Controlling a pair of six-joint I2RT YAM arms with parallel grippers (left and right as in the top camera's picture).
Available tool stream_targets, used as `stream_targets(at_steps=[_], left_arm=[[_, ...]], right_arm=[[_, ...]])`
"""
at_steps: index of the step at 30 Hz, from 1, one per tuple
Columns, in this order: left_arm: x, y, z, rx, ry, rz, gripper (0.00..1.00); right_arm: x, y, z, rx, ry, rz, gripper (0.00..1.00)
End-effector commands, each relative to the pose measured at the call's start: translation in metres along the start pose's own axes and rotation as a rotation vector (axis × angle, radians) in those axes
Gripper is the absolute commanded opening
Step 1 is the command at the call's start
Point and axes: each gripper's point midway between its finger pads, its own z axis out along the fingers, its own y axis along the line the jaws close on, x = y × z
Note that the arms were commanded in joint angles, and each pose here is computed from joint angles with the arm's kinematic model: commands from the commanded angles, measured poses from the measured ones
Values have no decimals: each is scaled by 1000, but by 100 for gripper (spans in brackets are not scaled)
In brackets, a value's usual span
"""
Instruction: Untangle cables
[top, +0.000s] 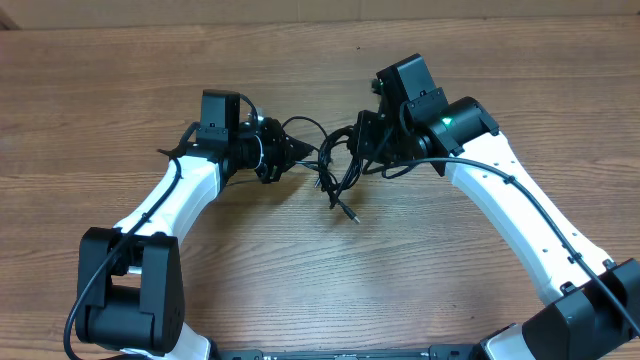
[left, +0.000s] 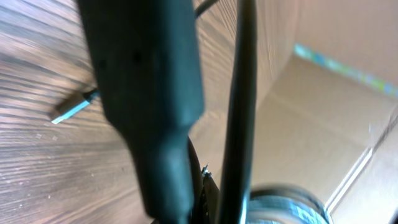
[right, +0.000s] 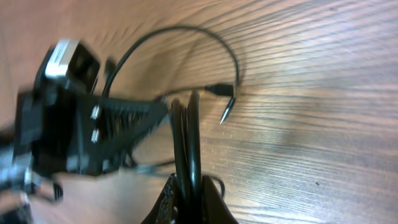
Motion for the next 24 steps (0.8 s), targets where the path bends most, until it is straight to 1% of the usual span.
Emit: stream_targets(at_steps=[1, 3, 5, 9, 14, 16, 22, 23, 24], left_arm=[[20, -12, 2, 58, 114, 150, 4], [27, -13, 4, 65, 138, 177, 4], [31, -14, 7, 67, 151, 216, 4], [34, -13, 9, 72, 154, 330, 4], [33, -13, 9, 79, 147, 454, 4], [33, -12, 9, 78, 142, 478, 4], [30, -19, 9, 95, 126, 485, 4], [28, -21, 9, 102, 120, 497, 4], [27, -22, 9, 104, 111, 505, 4]], right_arm=[[-20, -1, -19, 30, -123, 143, 4], [-20, -4, -18, 44, -128, 144, 4], [-20, -9, -16, 63, -134, 146, 8], [-21, -20, -12, 106, -152, 150, 8], [-20, -22, -9, 108, -146, 153, 10], [-19, -21, -9, 104, -144, 160, 11], [-12, -15, -7, 69, -100, 160, 8], [-10, -16, -7, 75, -95, 161, 9], [-9, -18, -7, 81, -88, 163, 12]])
